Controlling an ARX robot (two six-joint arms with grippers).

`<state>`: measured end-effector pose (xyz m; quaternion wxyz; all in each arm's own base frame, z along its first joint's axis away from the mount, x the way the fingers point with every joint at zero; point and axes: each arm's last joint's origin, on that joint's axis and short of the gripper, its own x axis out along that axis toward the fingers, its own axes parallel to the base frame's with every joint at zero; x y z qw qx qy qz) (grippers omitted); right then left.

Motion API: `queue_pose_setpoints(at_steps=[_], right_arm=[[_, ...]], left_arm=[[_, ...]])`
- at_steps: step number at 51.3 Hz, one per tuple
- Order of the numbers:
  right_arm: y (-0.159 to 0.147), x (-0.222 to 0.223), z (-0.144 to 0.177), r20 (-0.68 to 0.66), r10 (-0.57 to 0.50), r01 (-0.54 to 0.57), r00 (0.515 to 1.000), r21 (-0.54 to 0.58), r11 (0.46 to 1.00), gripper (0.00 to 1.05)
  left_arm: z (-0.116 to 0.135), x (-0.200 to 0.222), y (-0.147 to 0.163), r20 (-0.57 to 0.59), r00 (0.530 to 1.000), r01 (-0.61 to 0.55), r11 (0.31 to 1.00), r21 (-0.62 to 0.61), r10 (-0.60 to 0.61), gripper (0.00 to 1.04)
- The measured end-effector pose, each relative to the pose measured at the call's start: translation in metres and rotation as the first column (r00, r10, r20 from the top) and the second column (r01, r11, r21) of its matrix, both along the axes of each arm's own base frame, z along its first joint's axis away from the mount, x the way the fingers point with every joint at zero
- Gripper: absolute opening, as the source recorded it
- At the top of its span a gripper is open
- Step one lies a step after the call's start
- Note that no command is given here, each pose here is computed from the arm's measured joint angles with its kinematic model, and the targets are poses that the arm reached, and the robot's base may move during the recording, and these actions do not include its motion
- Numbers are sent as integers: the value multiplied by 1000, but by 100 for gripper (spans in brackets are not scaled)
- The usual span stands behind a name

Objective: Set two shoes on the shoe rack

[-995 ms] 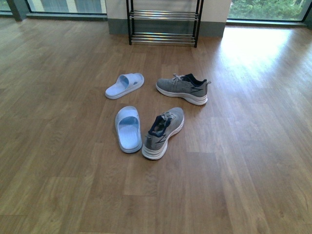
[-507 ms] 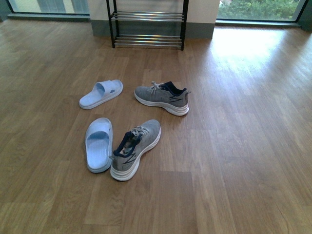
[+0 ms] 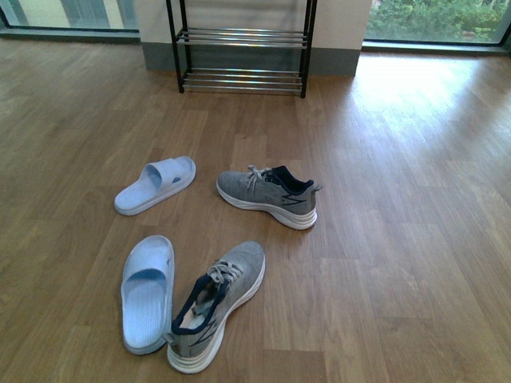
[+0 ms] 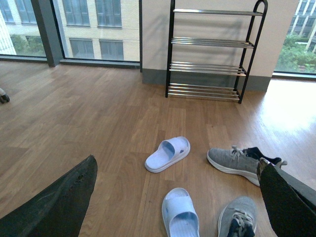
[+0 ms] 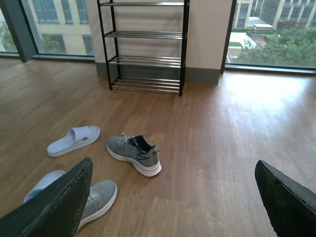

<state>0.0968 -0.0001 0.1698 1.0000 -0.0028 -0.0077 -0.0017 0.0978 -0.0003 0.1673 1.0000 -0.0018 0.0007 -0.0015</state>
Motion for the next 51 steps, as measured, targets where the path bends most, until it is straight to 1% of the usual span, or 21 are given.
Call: queue_pose_setpoints(at_steps=[27, 28, 30, 31, 32, 33, 35, 38, 40, 41, 45, 47, 48, 50, 51], right_arm=[[0, 0, 0, -1, 1, -1, 1000, 0, 1000, 95], [0, 0, 0, -1, 2, -2, 1000, 0, 1000, 95], [0, 0, 0, -1, 2, -2, 1000, 0, 1000, 95], [0, 0, 0, -1, 1, -1, 1000, 0, 1000, 95], [0, 0, 0, -1, 0, 0, 1000, 0, 1000, 95], [0, 0, 0, 0, 2, -2, 1000, 0, 1000, 95], [0, 0, 0, -1, 3, -3, 1000, 0, 1000, 95], [0, 0, 0, 0, 2, -2, 1000, 0, 1000, 95], [0, 0, 0, 0, 3, -3, 1000, 0, 1000, 95], [0, 0, 0, -1, 2, -2, 1000, 0, 1000, 95], [0, 0, 0, -1, 3, -3, 1000, 0, 1000, 95], [0, 0, 0, -1, 3, -3, 1000, 0, 1000, 95], [0, 0, 0, -1, 3, -3, 1000, 0, 1000, 95], [0, 0, 0, -1, 2, -2, 1000, 0, 1000, 95], [0, 0, 0, -1, 2, -2, 1000, 0, 1000, 95]], left_arm=[[0, 0, 0, 0, 1000, 0, 1000, 0, 0, 95], [-1, 0, 0, -15, 1000, -5, 1000, -12, 5, 95], [-1, 1, -2, -107, 994, -36, 994, -102, 25, 95], [0, 2, -3, -127, 992, -39, 993, -112, 24, 95], [3, 7, -6, -183, 983, -52, 979, -196, 15, 95], [6, 12, -8, -213, 977, -52, 969, -241, -1, 95], [15, 30, -18, -276, 957, -22, 934, -356, -83, 95], [20, 60, -25, -350, 929, -26, 921, -389, -122, 95], [18, 74, -29, -392, 909, -22, 921, -390, -144, 95], [15, 83, -30, -428, 892, -32, 923, -382, -147, 95], [-1, 115, -35, -527, 840, -67, 940, -334, -128, 95], [-15, 131, -40, -604, 786, -76, 949, -306, -132, 95], [-20, 135, -41, -625, 770, -76, 953, -292, -130, 95], [-37, 146, -46, -694, 708, -73, 965, -253, -128, 95], [-40, 148, -48, -708, 694, -63, 969, -240, -130, 95]])
